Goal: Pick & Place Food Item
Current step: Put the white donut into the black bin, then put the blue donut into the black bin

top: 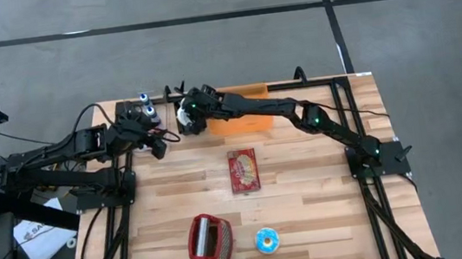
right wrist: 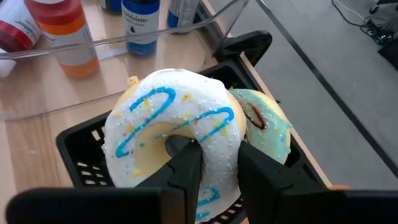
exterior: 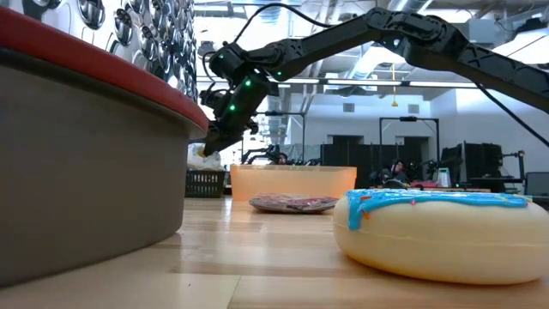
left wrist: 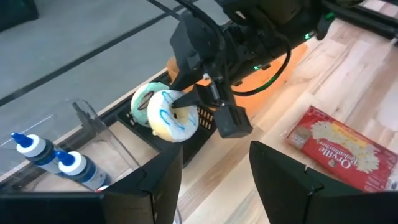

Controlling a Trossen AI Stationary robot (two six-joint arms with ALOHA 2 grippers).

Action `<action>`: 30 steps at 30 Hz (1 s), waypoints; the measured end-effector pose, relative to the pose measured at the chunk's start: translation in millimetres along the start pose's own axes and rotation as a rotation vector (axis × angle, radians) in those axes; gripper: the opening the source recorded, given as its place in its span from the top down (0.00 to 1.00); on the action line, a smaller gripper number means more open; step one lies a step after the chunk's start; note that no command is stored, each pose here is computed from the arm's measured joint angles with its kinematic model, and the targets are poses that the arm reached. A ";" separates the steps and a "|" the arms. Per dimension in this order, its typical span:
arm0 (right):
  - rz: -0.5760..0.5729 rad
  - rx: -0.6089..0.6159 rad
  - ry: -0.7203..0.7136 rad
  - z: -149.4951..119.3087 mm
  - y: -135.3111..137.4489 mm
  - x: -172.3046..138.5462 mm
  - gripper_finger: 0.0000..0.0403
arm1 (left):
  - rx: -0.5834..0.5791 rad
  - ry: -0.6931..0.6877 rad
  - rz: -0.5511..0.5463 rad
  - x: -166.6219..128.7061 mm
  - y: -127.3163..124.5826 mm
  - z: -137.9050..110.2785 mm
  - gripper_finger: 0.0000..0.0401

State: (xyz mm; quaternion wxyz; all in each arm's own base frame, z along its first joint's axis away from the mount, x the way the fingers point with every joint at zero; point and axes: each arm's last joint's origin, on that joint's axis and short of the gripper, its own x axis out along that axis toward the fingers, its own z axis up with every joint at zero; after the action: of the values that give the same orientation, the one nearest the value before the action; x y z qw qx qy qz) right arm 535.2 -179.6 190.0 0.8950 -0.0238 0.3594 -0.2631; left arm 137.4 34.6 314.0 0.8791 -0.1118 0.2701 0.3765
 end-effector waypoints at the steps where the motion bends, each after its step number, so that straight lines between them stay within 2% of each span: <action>1: -0.001 0.003 0.001 -0.1 -0.7 0.2 0.78 | -0.003 -0.004 -0.006 0.0 -0.3 0.5 0.55; 8: -0.006 0.029 0.025 -2.7 -4.5 1.3 0.77 | -0.019 -0.021 -0.030 -1.5 -0.6 2.3 0.55; 21: 0.018 0.103 0.046 -5.0 -2.6 1.4 0.55 | -0.034 -0.044 -0.041 -6.4 2.4 2.7 0.55; 30: 0.016 0.148 0.047 -5.1 -3.0 1.5 0.52 | -0.047 -0.043 -0.042 -6.7 2.7 2.6 0.55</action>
State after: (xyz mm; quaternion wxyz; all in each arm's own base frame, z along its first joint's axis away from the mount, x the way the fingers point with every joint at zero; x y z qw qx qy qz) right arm 531.4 -182.2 186.0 0.8876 0.0514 0.3602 -0.2823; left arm 132.7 33.4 319.9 0.8896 -0.1297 0.2397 0.3666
